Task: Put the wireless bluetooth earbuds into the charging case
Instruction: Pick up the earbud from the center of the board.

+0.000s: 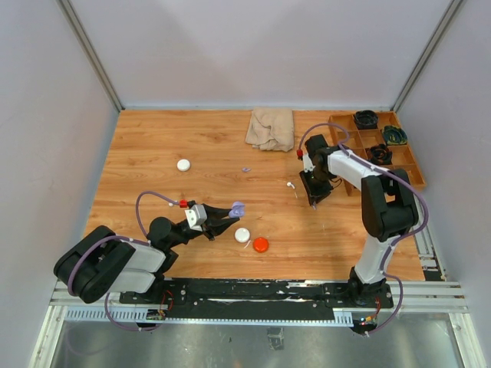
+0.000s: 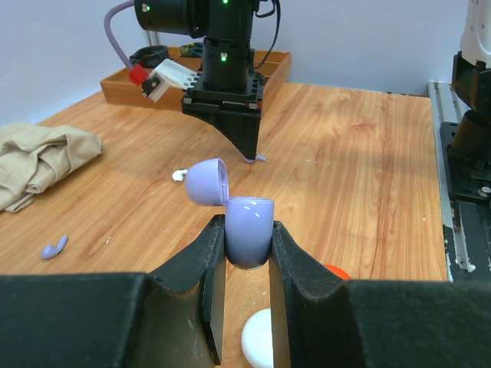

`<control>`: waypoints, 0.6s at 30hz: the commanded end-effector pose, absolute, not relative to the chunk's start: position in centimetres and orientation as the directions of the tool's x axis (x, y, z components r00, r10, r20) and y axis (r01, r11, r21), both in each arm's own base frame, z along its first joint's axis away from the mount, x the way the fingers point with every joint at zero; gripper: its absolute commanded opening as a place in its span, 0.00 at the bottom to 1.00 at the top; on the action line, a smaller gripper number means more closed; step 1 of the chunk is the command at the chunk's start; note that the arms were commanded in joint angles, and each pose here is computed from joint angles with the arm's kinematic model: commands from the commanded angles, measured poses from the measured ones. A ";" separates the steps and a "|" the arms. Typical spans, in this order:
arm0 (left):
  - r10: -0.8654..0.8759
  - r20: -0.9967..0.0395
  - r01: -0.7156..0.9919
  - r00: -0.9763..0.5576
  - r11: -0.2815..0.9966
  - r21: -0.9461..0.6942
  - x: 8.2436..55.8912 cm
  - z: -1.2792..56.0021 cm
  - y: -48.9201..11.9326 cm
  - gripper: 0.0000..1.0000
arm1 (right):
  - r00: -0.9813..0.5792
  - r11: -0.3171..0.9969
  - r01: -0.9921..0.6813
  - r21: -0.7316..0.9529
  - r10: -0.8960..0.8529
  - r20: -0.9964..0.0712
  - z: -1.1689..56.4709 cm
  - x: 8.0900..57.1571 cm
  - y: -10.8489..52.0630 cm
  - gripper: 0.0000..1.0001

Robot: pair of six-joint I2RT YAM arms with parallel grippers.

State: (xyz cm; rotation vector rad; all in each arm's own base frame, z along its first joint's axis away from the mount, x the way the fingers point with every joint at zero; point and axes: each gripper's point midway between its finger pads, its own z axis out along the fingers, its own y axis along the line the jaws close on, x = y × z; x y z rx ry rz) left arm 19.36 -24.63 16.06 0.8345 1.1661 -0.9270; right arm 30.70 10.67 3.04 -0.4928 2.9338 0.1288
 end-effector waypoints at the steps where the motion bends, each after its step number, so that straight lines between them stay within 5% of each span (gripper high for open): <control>1: -0.274 -0.901 0.889 0.336 0.409 0.207 18.4 21.1 -23.9 0.00 | -0.935 0.944 -0.330 0.025 -0.323 -0.145 2.7 30.9 10.5 0.27; 18: -0.286 -0.900 0.900 0.330 0.383 0.208 18.1 21.4 -24.2 0.00 | -0.931 0.937 -0.350 0.013 -0.346 -0.117 1.8 30.3 10.7 0.20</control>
